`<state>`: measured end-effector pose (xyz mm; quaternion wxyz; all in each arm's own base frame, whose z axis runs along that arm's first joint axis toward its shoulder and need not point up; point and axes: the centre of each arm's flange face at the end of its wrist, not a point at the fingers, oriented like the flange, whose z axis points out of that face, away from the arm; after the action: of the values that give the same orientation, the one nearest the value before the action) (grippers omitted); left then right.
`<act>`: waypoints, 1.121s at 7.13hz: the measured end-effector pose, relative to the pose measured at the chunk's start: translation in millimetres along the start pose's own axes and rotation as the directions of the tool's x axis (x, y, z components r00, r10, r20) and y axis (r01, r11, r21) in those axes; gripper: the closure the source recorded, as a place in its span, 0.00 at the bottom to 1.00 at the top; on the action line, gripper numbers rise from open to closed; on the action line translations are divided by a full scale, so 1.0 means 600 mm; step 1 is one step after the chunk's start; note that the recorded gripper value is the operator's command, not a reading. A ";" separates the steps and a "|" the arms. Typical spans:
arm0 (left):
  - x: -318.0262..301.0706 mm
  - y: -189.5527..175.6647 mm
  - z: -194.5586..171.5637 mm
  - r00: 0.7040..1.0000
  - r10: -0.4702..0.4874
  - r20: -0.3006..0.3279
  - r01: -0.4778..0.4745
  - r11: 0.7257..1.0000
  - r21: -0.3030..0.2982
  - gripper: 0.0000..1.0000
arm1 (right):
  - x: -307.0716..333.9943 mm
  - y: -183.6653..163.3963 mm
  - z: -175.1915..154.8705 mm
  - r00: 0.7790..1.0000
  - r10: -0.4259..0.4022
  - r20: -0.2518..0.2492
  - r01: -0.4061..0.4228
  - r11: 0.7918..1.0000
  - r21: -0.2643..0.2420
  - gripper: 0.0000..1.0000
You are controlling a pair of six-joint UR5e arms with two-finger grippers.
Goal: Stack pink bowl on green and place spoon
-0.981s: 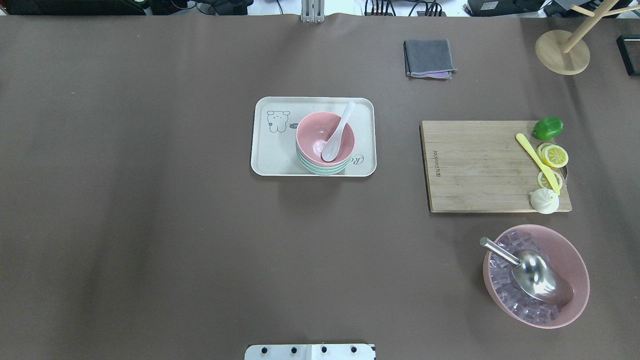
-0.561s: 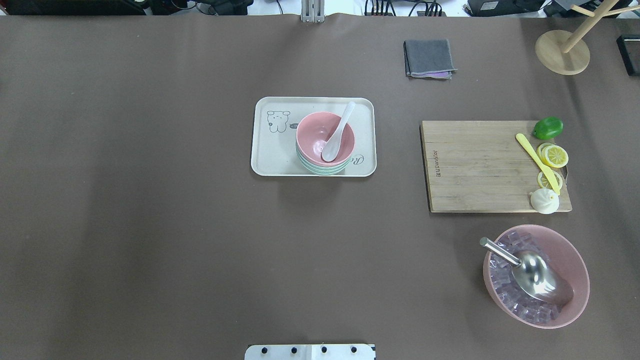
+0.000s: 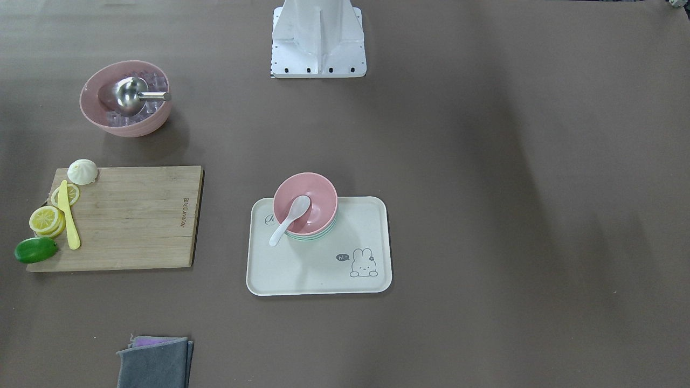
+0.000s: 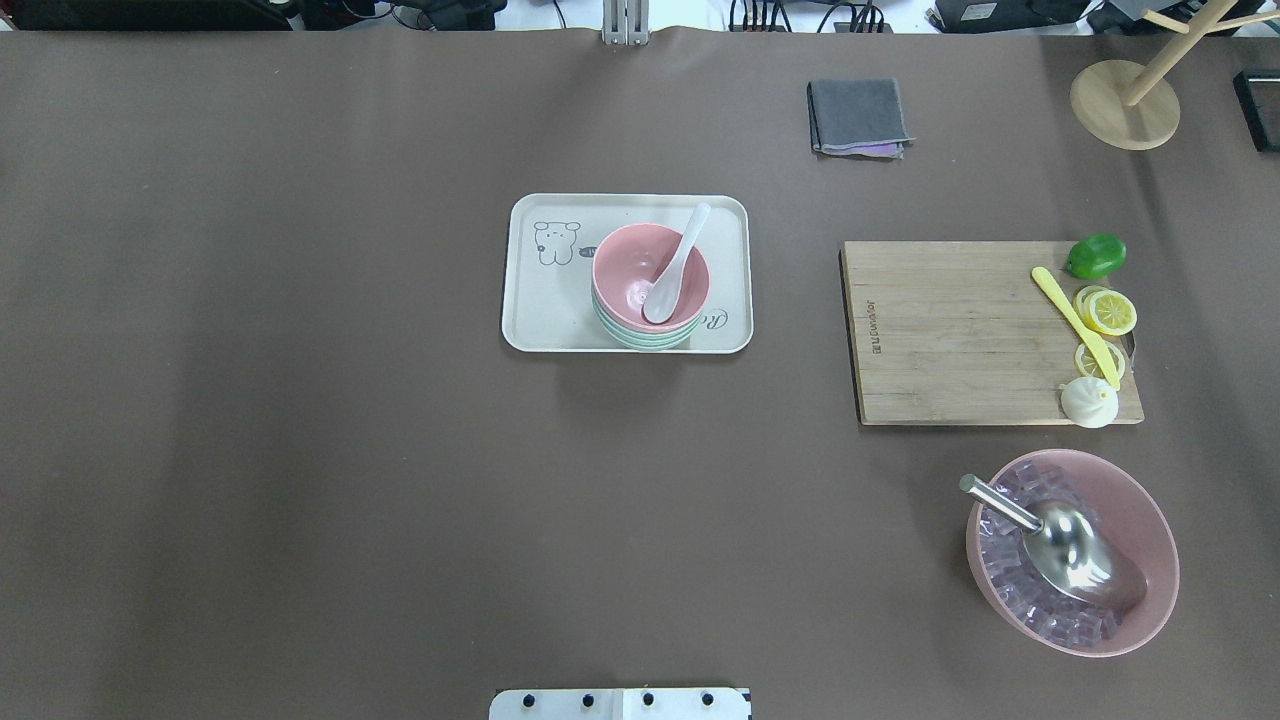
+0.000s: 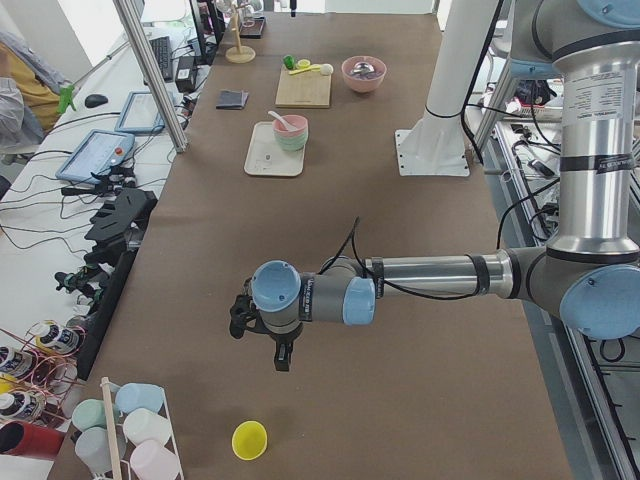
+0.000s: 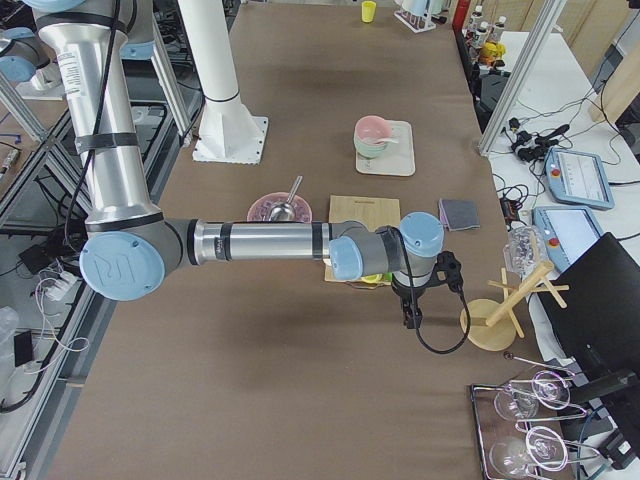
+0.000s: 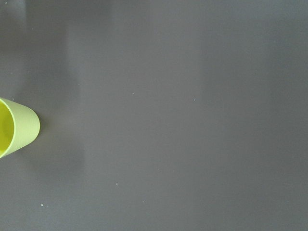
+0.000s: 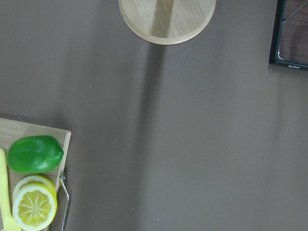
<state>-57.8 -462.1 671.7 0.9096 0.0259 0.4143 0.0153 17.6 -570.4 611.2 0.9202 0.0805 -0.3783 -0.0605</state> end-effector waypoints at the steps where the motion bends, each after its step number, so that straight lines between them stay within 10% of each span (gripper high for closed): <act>1: 0.003 -0.004 -0.002 1.000 0.002 0.001 -0.002 1.000 0.002 0.02 | -0.005 0.010 -0.005 1.000 -0.004 0.002 0.004 1.000 0.005 0.00; 8: 0.014 -0.041 -0.010 0.999 -0.049 0.004 0.049 0.998 -0.048 0.02 | -0.016 0.041 0.040 1.000 0.014 -0.008 -0.015 0.994 -0.112 0.00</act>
<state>-57.0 -486.2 660.0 0.9108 -0.0060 0.4129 0.0029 -4.8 -547.2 626.1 0.9249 0.0261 -0.3718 -0.0748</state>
